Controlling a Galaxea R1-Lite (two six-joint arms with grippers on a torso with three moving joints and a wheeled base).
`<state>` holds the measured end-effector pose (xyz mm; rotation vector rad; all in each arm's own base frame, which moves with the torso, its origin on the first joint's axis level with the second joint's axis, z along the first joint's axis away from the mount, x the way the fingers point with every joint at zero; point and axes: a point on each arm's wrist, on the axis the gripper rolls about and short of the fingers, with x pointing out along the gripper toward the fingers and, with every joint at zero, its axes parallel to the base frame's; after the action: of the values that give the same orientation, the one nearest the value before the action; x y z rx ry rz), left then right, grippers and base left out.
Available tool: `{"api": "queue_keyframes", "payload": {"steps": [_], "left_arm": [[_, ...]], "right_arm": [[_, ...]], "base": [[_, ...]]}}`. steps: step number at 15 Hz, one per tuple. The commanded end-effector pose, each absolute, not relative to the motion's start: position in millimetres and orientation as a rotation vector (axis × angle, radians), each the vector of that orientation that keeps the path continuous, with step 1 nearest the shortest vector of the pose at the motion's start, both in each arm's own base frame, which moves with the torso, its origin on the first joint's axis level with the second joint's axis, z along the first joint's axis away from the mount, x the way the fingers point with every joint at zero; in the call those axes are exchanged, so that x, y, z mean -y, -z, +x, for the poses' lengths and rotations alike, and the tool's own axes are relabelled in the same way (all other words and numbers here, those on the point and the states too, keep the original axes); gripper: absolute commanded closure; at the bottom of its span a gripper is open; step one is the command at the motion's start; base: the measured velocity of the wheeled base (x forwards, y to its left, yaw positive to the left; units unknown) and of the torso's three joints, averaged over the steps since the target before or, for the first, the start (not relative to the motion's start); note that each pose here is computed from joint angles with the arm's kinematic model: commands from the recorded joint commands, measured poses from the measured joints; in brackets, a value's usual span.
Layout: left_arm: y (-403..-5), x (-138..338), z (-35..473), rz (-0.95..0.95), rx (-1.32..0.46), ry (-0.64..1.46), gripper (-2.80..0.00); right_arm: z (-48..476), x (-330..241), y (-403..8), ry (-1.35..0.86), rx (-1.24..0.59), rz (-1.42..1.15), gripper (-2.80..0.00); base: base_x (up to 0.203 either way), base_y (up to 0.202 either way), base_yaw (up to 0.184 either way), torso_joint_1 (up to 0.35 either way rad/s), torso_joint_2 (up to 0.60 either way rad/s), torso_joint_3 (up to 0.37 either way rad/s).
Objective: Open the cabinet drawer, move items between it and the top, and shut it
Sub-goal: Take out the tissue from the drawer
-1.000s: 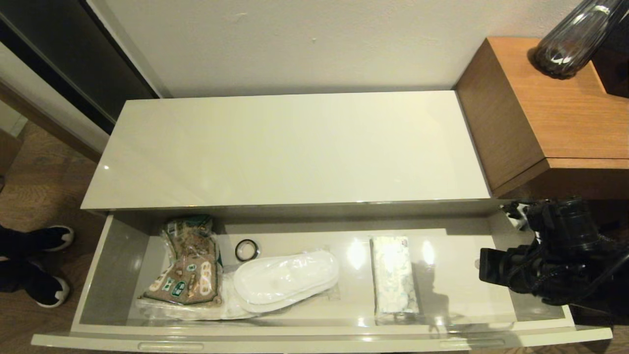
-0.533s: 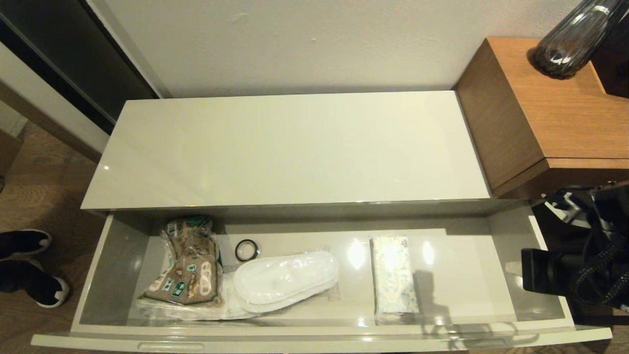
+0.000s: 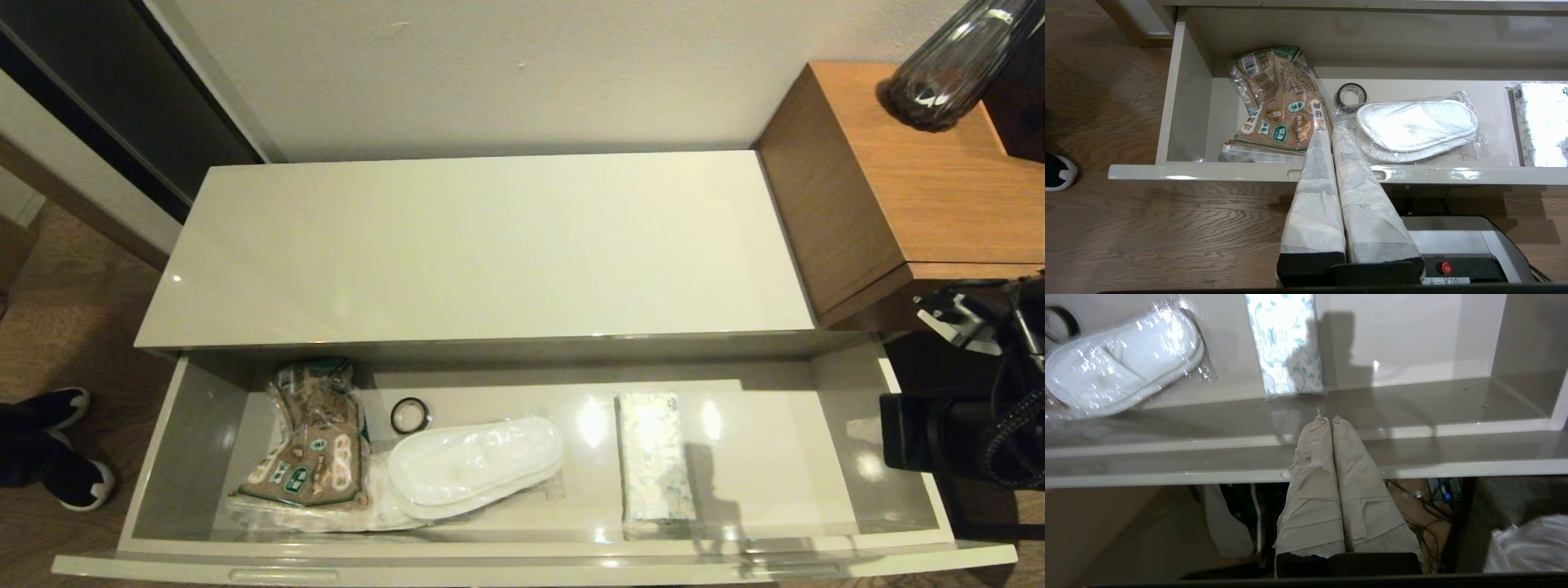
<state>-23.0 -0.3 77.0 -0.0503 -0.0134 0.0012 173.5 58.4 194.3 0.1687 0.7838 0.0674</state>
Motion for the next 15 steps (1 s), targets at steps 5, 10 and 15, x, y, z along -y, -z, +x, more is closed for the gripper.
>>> {"api": "queue_keyframes", "payload": {"steps": [5, 10, 15], "left_arm": [[-77, 0, -23, -0.052, 0.012, -0.001, 0.00], [-77, 0, -23, -0.051, 0.012, -0.001, 0.00], [-77, 0, -23, -0.051, 0.012, -0.001, 0.00]], "right_arm": [[192, -66, -194, -0.098, -0.830, 0.090, 0.00], [220, -76, -176, -0.139, -0.877, 0.036, 0.00], [243, -85, -146, -0.248, -0.885, -0.046, 0.00]], "base": [[0.000, 0.000, 0.000, 0.000, 0.00, 0.000], [0.000, 0.000, 0.000, 0.000, 0.00, 0.000], [0.000, 0.000, 0.000, 0.000, 0.00, 0.000]]}}
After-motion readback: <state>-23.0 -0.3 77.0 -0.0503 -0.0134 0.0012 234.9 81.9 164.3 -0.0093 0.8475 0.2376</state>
